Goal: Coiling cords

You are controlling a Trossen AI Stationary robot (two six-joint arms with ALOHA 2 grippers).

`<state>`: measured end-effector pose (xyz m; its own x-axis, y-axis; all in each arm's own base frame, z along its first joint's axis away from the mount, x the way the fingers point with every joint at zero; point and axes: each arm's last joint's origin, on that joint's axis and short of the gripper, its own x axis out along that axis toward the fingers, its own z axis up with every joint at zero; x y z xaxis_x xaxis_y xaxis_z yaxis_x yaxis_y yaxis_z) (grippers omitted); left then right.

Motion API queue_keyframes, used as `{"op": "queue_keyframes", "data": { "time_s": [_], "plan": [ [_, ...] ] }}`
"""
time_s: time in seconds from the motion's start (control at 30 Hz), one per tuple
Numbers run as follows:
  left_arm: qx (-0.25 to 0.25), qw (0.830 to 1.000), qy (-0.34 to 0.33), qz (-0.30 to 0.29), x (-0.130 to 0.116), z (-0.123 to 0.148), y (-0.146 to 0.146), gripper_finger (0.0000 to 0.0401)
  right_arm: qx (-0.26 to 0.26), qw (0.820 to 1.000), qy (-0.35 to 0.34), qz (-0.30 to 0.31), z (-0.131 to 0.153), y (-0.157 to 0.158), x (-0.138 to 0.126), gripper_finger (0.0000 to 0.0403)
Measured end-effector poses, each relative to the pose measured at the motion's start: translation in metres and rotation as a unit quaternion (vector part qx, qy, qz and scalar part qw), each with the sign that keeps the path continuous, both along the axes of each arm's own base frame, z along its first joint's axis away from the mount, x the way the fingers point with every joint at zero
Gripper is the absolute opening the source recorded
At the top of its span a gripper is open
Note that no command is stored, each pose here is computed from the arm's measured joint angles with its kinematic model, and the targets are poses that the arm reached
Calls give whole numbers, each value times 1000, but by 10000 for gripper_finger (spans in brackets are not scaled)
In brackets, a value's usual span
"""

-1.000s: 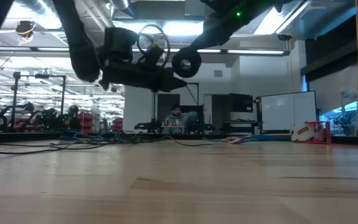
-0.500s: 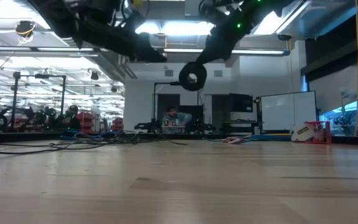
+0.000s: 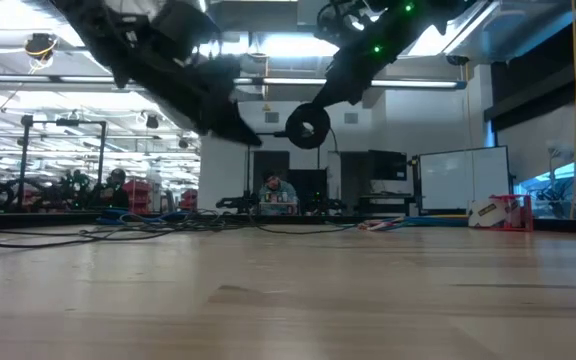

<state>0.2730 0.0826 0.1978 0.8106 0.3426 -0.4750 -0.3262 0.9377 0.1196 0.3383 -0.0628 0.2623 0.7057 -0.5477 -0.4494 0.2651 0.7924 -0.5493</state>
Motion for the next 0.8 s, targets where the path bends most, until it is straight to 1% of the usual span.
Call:
{"op": "queue_keyframes", "data": {
  "time_s": [0.1, 0.2, 0.3, 0.37, 0.43, 0.5, 0.6, 0.7, 0.8],
  "plan": [
    [-26, 999, 22, -28, 8, -17, -5, 60, 16, 1000, -15, 6, 1, 0, 1, 3],
    [-39, 997, 29, -52, 16, -30, -13, 92, 38, 999, 4, 13, -4, 2, -2, 3],
    [-37, 996, 44, -71, 23, -44, -21, 114, 63, 998, 22, 15, -13, 3, -5, 3],
    [-21, 993, 66, -91, 27, -55, -25, 121, 73, 997, 30, 9, -19, 4, -8, 3],
    [-24, 990, 97, -97, 29, -71, -26, 124, 86, 996, 34, 1, -26, 5, -10, 3],
    [-38, 987, 129, -92, 28, -87, -25, 124, 99, 994, 49, -5, -31, 6, -14, 3],
    [-43, 983, 161, -79, 26, -98, -21, 125, 115, 991, 72, -11, -38, 10, -18, 3],
    [-45, 978, 195, -56, 20, -101, -16, 125, 121, 989, 89, -6, -41, 16, -20, 3],
    [-44, 973, 222, -44, 13, -99, -12, 125, 128, 986, 103, 4, -43, 25, -21, 3]
  ]
}}
